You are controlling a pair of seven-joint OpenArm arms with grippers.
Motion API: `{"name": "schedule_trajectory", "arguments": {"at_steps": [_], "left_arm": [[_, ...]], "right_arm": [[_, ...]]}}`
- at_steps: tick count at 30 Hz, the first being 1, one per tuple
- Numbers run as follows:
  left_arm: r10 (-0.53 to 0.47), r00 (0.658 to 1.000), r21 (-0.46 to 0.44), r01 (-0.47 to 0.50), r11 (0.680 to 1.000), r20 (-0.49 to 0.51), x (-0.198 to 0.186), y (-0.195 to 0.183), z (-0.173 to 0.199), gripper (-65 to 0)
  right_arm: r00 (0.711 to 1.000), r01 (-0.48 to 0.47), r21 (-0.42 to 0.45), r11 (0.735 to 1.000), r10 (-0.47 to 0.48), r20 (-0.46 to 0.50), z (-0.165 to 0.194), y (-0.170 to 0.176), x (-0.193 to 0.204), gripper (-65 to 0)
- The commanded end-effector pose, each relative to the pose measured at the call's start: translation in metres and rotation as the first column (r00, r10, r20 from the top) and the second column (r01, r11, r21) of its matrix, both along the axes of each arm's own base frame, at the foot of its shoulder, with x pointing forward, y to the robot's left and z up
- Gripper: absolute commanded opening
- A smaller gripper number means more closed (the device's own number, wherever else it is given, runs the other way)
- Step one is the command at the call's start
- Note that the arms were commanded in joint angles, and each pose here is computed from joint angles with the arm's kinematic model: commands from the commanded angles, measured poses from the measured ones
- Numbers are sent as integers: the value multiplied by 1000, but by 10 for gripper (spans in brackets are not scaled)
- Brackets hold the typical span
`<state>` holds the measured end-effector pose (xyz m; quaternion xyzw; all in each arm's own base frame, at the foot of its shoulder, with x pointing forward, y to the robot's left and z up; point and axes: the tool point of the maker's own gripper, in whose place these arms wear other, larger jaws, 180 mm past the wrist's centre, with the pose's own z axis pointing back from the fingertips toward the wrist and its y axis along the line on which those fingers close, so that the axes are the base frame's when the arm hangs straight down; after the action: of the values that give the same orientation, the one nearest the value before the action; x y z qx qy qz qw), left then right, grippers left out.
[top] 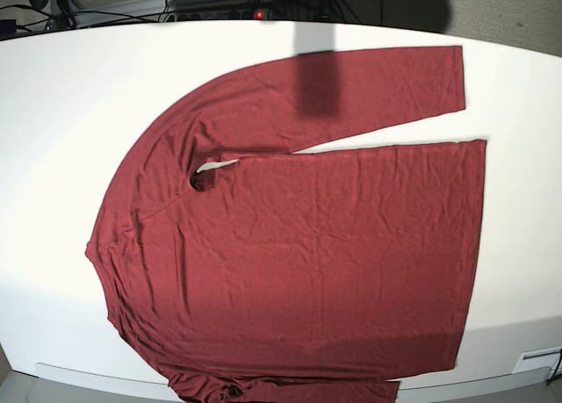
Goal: Fold the T-shirt properly
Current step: 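Lower both grippers toward the shirt's shoulder and sleeve edges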
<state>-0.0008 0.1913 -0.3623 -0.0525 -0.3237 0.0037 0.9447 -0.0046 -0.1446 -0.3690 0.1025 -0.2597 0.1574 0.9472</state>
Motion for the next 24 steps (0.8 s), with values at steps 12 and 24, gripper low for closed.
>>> {"name": "schedule_trajectory", "arguments": {"at_steps": [12,24], "left_arm": [[-79,974,-6,82,997,213,56,-26,64,-300],[-81,897,15,83,996,435,124,-26,85,-300]], "right_arm": [[958,-41,42,998,28,285,57,25,81,-254],[806,-57,-160,985,140,575,90,11,170,-254]]}}
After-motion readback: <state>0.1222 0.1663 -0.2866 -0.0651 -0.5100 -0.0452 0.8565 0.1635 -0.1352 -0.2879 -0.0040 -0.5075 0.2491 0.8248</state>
